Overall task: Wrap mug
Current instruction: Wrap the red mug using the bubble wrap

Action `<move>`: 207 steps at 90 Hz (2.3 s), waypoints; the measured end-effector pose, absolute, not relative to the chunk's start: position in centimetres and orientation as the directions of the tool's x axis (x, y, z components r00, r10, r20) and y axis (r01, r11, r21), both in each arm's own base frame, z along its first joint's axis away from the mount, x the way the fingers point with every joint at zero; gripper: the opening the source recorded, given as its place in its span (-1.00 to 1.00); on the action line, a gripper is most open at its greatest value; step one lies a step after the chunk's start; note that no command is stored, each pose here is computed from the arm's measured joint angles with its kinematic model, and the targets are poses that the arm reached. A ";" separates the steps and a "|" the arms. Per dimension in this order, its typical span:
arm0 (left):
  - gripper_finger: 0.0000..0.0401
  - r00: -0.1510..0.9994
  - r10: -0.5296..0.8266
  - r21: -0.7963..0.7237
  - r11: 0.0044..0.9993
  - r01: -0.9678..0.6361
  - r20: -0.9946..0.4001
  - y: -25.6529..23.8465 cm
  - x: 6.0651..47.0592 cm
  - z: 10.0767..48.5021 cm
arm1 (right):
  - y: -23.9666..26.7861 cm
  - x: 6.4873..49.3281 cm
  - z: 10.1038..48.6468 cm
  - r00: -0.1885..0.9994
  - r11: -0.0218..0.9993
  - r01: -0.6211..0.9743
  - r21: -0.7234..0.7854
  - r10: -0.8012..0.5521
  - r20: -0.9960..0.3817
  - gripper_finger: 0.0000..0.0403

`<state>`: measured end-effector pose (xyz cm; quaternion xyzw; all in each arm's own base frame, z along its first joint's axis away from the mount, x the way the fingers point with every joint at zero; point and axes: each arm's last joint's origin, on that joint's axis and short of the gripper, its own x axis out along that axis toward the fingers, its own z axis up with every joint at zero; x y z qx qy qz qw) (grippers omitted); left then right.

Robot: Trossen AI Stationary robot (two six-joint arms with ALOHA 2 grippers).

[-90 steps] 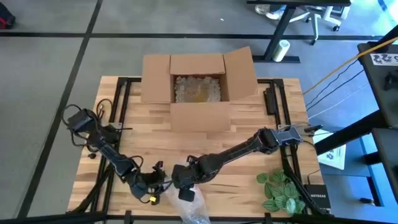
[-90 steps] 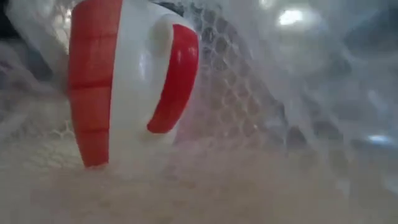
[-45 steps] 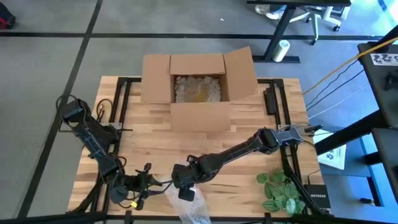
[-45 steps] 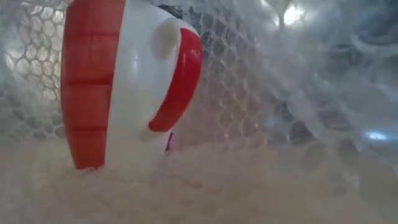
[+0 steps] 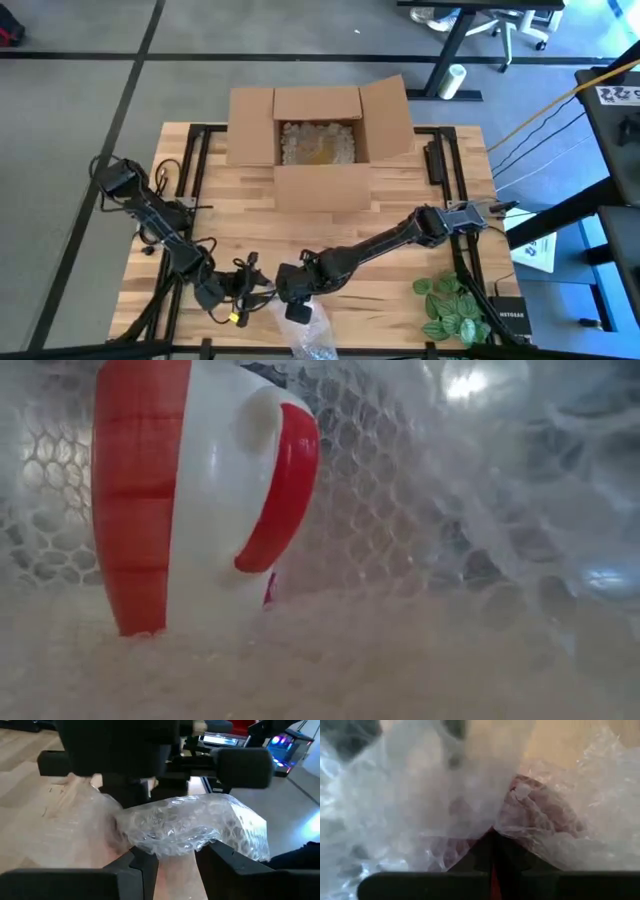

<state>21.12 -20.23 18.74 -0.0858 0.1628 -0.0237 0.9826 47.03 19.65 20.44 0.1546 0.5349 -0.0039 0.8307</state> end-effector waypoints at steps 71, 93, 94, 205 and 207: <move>-0.48 0.932 -0.043 -0.161 0.987 -0.017 -0.360 -19.0 23.3 16.9 | 20.0 45.2 27.4 0.583 0.935 0.135 0.328 0.193 -0.789 -1.00; -0.48 0.932 -0.040 -0.164 0.986 -0.021 -0.360 -18.7 23.6 16.9 | 20.4 45.3 27.2 0.591 0.936 0.109 0.334 0.209 -0.779 -1.00; -0.48 0.932 -0.041 -0.164 0.986 -0.021 -0.360 -18.7 23.6 16.9 | 20.4 45.3 27.1 0.588 0.936 0.112 0.333 0.207 -0.782 -1.00; -0.48 0.853 -0.059 -0.288 0.951 -0.109 -0.519 -21.2 16.6 16.9 | 14.9 49.0 19.2 0.507 0.852 0.384 0.356 0.128 -0.852 -1.00; -0.48 0.850 -0.055 -0.285 0.952 -0.114 -0.524 -21.3 16.6 16.6 | 14.8 49.0 19.2 0.510 0.846 0.399 0.354 0.116 -0.852 -1.00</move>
